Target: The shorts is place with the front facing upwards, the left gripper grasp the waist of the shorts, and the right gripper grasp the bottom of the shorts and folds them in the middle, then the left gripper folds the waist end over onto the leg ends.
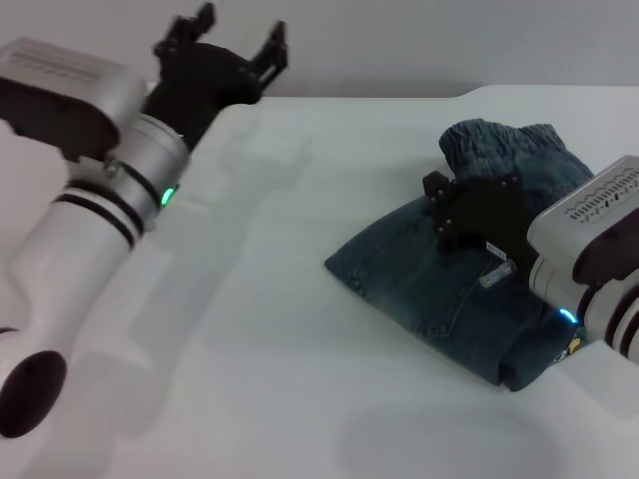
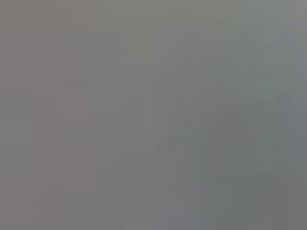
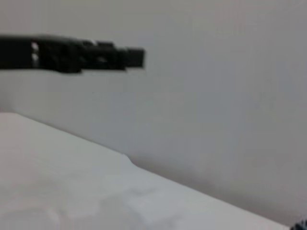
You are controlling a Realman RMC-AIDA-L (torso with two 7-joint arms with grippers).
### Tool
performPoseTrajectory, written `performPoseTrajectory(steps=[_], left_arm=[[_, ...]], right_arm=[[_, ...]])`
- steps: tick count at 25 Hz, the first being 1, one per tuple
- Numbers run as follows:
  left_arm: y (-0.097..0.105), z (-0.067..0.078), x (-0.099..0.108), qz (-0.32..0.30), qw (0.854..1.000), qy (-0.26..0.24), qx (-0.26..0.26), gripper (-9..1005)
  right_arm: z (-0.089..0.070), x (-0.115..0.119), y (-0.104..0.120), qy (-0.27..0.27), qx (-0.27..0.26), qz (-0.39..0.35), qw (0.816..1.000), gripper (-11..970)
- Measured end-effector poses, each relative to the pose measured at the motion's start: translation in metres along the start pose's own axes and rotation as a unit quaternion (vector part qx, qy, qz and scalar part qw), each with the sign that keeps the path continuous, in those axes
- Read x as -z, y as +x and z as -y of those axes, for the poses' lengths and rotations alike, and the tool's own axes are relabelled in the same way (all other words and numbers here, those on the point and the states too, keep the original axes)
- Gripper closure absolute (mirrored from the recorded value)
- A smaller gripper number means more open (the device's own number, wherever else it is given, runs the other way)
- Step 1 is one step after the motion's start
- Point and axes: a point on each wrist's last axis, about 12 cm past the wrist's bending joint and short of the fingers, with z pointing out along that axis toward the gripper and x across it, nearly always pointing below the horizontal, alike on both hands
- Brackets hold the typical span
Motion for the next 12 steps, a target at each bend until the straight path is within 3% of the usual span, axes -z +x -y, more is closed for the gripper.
performPoseTrajectory(steps=[7, 12], left_arm=[[0.005, -0.01, 0.005, 0.001, 1.0, -0.019, 0.003, 161], [0.008, -0.01, 0.006, -0.007, 1.0, -0.018, -0.001, 161]], right_arm=[[0.001, -0.009, 0.01, -0.005, -0.015, -0.023, 1.0, 959], [0.007, 0.002, 0.01, 0.023, -0.029, -0.023, 0.999, 959]])
